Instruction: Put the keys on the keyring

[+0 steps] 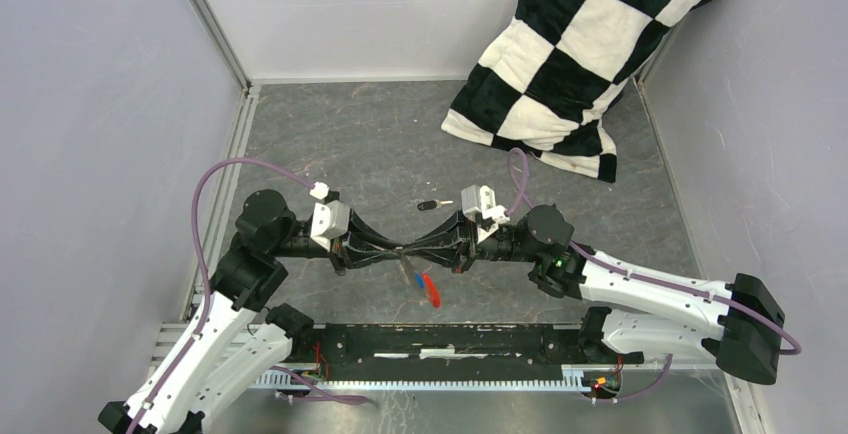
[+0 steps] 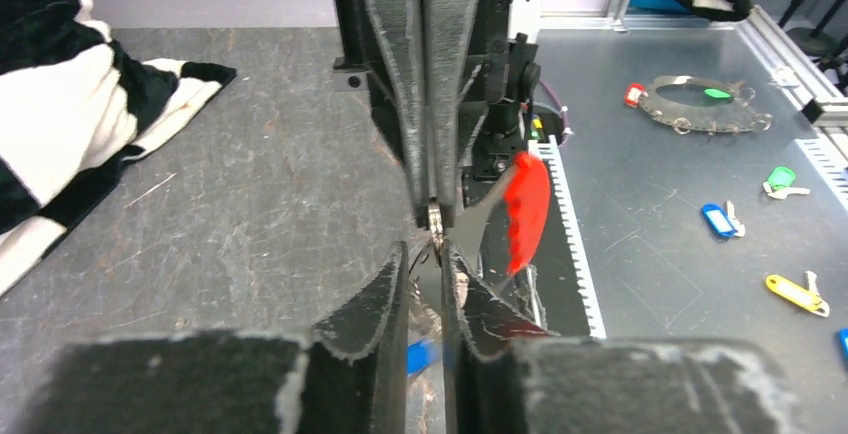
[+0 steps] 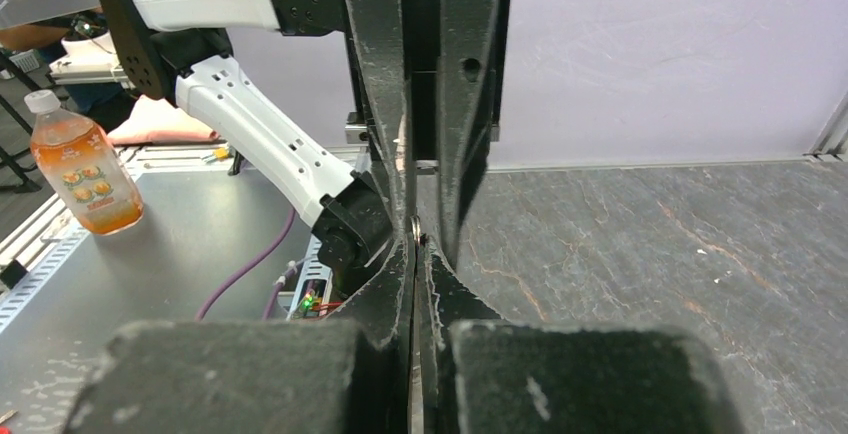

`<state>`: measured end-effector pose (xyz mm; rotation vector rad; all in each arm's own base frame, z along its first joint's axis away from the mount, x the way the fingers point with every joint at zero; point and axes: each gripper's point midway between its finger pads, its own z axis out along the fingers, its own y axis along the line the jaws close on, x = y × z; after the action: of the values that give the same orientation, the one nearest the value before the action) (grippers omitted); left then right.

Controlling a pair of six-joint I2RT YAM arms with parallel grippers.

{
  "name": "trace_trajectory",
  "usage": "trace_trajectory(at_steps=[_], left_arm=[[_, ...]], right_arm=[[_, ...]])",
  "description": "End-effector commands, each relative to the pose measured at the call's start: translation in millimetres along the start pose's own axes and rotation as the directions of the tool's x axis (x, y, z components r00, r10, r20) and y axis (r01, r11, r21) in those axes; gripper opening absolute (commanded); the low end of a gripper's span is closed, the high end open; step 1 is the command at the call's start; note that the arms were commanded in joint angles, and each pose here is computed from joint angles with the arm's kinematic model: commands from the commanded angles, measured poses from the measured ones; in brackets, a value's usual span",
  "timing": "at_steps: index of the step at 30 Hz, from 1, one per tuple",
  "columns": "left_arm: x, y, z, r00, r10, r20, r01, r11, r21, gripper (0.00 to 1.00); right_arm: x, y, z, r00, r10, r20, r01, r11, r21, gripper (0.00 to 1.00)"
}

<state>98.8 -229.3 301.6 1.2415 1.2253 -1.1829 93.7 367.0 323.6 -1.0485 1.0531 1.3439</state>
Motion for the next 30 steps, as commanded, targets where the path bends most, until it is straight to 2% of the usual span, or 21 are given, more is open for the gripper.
trace_trajectory(at_steps=[1,2,9,13,16,18,24,30], left_arm=[[-4,-2,1,1.0,0.002,0.016,-0.002,1.0,0.009,0.05],[-4,-2,1,1.0,0.008,0.012,-0.009,1.0,0.009,0.03],[12,7,-5,0.996,0.065,-0.063,-0.068,0.997,-0.044,0.02],[18,6,-7,0.987,0.131,-0.095,-0.133,0.991,-0.018,0.02],[23,6,-9,0.978,0.163,-0.13,-0.165,0.986,-0.005,0.02],[26,7,-10,0.975,0.171,-0.144,-0.173,0.985,-0.003,0.02],[27,10,-9,0.969,0.195,-0.15,-0.198,0.98,-0.001,0.02],[26,6,-11,0.953,0.262,-0.152,-0.26,0.965,0.037,0.02]], right_arm=[[-16,4,2,0.997,-0.033,0.066,0.034,0.999,-0.013,0.01],[-16,5,2,0.997,-0.033,0.067,0.034,0.999,-0.014,0.01],[-15,5,-4,0.997,-0.05,0.053,0.05,0.999,0.0,0.02],[-5,3,-4,0.992,-0.103,-0.078,0.102,0.995,-0.019,0.29],[-6,-3,-3,0.953,-0.204,-0.222,0.195,0.979,-0.064,0.39],[3,-5,-7,0.915,-0.229,-0.333,0.208,0.973,-0.098,0.43],[12,-7,-9,0.831,-0.277,-0.482,0.206,0.959,-0.197,0.43],[19,-10,-5,0.802,-0.292,-0.522,0.196,0.953,-0.233,0.42]])
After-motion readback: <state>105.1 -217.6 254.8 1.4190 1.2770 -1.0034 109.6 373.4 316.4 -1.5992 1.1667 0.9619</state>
